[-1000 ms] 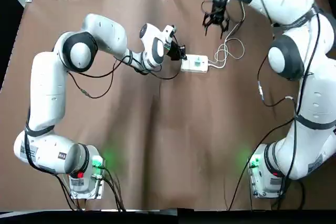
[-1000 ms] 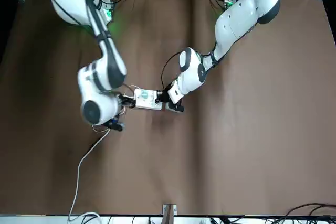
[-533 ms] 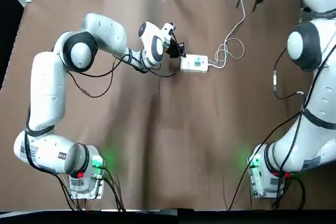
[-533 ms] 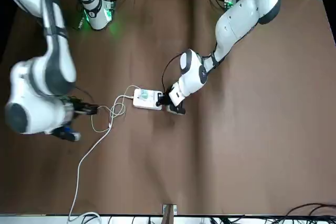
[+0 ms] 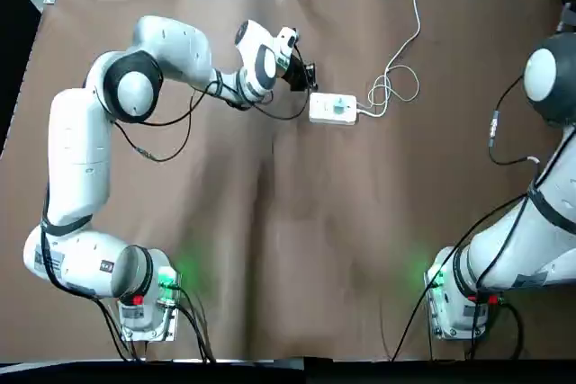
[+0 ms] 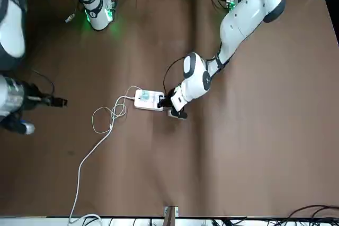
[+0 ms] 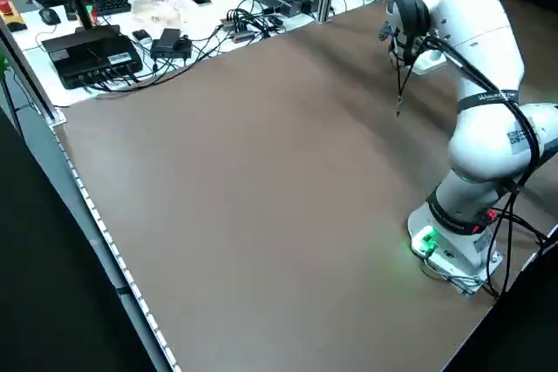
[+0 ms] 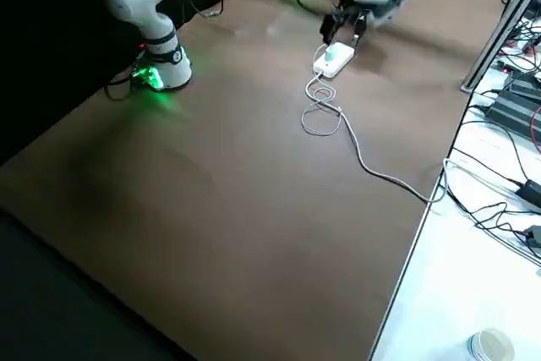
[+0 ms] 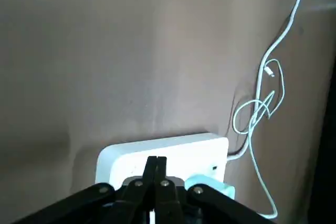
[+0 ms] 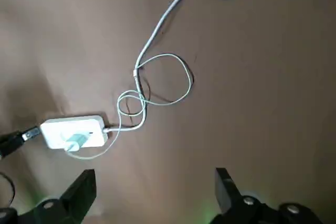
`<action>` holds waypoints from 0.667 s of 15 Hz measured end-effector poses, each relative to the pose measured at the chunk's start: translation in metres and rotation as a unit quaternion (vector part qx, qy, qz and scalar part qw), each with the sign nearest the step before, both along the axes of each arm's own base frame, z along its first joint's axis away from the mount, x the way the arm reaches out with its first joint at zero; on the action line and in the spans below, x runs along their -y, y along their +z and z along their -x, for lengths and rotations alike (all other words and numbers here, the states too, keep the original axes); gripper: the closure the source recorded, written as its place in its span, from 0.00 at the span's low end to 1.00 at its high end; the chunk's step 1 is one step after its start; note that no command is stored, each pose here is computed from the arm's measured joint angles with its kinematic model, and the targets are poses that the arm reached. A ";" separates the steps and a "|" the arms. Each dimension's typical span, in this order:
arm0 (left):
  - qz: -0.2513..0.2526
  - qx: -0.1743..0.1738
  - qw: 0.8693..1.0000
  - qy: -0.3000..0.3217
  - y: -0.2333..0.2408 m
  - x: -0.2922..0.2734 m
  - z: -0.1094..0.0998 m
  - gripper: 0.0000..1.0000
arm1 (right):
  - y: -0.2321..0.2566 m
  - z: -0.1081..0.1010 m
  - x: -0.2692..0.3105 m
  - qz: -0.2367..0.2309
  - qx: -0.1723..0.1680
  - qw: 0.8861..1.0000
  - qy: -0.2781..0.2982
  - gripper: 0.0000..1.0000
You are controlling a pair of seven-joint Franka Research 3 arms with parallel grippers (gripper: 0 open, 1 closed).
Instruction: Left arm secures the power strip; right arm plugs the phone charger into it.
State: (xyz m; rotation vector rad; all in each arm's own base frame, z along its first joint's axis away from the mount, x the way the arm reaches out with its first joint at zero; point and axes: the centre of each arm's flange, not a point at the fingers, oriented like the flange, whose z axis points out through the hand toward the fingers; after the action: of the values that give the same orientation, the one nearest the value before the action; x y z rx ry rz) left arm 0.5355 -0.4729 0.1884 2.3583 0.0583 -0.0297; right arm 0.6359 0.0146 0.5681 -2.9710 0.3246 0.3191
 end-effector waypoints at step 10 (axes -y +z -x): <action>-0.113 0.021 0.989 -0.090 0.118 -0.109 -0.093 0.49 | 0.118 0.068 0.026 0.012 0.085 0.996 -0.015 0.00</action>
State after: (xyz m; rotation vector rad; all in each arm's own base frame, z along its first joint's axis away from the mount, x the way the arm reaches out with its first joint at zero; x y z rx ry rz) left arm 0.6289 -0.3640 0.3063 2.5833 -0.1800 -0.0638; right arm 0.5681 -0.0112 0.6863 -2.9873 0.3545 0.0592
